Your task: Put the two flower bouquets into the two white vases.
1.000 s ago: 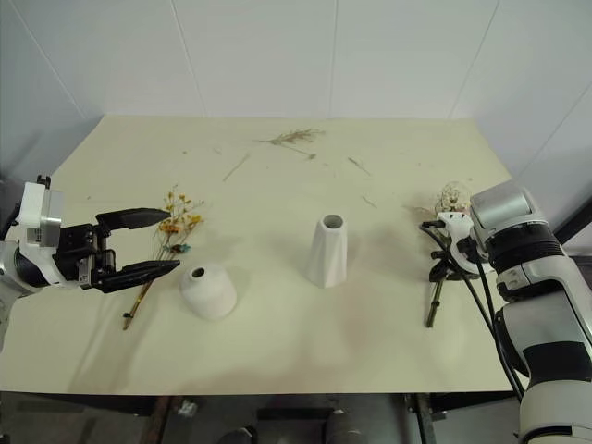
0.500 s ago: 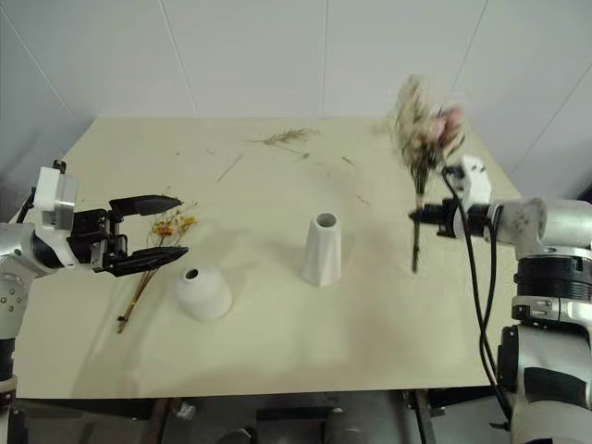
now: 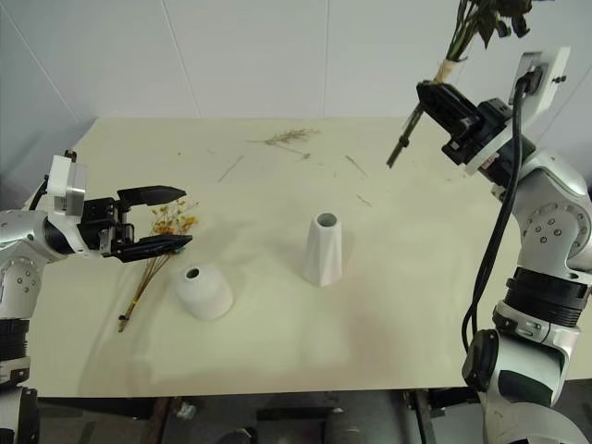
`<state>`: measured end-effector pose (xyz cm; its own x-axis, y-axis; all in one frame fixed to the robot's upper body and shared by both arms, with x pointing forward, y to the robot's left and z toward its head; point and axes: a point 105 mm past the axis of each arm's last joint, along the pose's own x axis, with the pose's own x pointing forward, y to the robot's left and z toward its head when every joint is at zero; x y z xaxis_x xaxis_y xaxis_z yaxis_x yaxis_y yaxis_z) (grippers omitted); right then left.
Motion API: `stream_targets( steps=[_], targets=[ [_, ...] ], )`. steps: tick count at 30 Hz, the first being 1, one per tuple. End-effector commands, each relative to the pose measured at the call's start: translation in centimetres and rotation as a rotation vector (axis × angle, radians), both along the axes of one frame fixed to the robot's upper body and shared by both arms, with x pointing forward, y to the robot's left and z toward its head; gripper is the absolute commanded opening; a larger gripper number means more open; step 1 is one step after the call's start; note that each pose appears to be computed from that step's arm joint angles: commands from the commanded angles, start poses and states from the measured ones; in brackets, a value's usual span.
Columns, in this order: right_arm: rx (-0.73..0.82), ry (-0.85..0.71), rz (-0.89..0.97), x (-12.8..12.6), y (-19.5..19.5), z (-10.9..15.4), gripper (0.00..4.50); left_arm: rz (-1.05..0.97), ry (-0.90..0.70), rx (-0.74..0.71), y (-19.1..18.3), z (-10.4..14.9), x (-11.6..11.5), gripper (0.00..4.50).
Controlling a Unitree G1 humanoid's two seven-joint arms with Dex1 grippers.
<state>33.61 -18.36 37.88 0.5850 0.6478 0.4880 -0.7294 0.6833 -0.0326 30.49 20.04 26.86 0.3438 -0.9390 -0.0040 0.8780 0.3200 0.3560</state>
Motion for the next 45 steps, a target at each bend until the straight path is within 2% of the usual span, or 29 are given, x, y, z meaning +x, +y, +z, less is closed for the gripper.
stream_targets(
  steps=[1,19,35,45],
  targets=[
    [-0.035,-0.059,0.103,-2.2,2.2,1.3,0.02,-0.004,-0.046,-0.002,-0.1,0.9,0.1,4.50],
    [-0.035,0.127,0.194,-1.2,6.5,-4.2,0.02,-0.017,-0.066,-0.043,-1.3,0.9,0.4,4.50],
    [-0.092,0.184,0.217,-1.7,7.1,-6.2,0.02,0.004,-0.078,-0.049,-1.1,1.2,0.3,4.50],
    [-0.218,0.126,0.168,-1.2,7.7,-8.6,0.02,0.003,-0.084,-0.051,-1.2,1.3,0.4,4.50]
  ],
)
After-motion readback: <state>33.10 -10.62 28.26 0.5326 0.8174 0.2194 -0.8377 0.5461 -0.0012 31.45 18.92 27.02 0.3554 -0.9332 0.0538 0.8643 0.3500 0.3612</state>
